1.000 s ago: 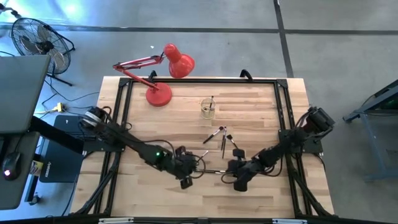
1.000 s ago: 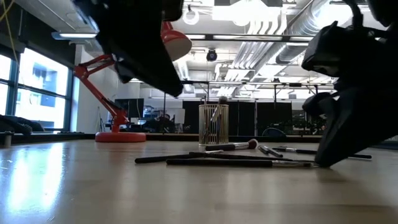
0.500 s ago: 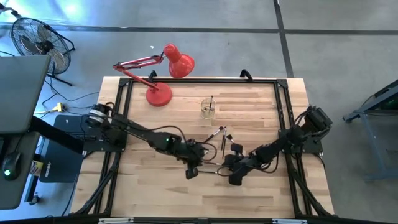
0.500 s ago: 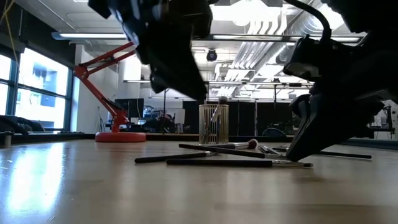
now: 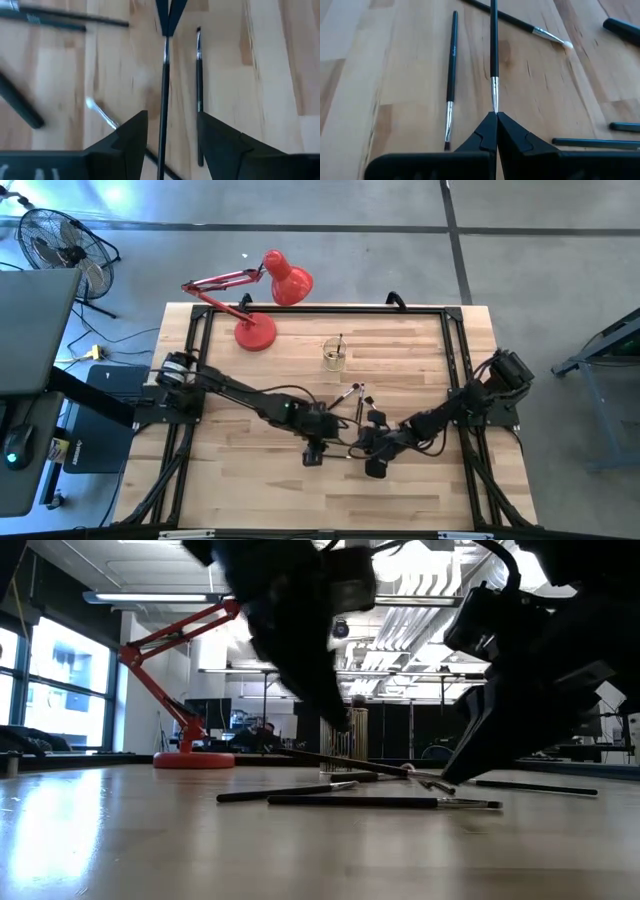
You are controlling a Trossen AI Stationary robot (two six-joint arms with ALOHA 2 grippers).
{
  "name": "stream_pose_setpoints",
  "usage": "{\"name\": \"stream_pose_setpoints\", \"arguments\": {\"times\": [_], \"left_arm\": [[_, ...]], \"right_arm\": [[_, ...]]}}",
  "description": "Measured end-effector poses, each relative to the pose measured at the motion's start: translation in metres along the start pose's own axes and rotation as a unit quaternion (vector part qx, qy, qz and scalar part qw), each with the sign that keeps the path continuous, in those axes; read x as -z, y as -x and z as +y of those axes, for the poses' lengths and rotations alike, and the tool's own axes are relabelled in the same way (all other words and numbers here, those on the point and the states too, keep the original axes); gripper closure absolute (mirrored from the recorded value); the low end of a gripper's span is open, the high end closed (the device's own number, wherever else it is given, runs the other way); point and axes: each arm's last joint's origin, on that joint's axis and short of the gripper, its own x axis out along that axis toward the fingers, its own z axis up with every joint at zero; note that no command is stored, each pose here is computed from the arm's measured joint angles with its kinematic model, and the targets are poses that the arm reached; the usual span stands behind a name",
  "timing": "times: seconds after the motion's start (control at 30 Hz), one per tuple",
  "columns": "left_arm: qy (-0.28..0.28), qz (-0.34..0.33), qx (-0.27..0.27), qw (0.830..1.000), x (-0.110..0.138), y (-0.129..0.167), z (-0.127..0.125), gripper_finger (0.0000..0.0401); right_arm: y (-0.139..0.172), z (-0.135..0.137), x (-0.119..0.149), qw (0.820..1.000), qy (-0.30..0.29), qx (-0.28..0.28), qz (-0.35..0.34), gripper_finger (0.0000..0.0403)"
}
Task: Put items in baskets/containers
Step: Put the makeup brush into the wire bin
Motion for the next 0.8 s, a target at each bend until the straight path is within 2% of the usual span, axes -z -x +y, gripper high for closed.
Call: {"name": "stream_pose_setpoints", "arguments": {"times": [0.27, 0.47, 0.8], "left_arm": [[-0.050, 0.079, -0.015, 0.995, -0.020, -0.020, -0.004, 0.0231], [-0.056, 0.129, -0.022, 0.990, -0.019, -0.032, -0.004, 0.0231], [-0.055, 0.125, -0.022, 0.990, -0.021, -0.030, -0.004, 0.0231]], "right_arm": [[0.000, -0.001, -0.001, 1.000, 0.010, -0.008, 0.002, 0.0403], [0.000, 0.000, -0.002, 1.000, 0.009, -0.012, -0.003, 0.0403], [0.002, 0.002, -0.005, 1.000, 0.005, -0.024, -0.010, 0.0403]]}}
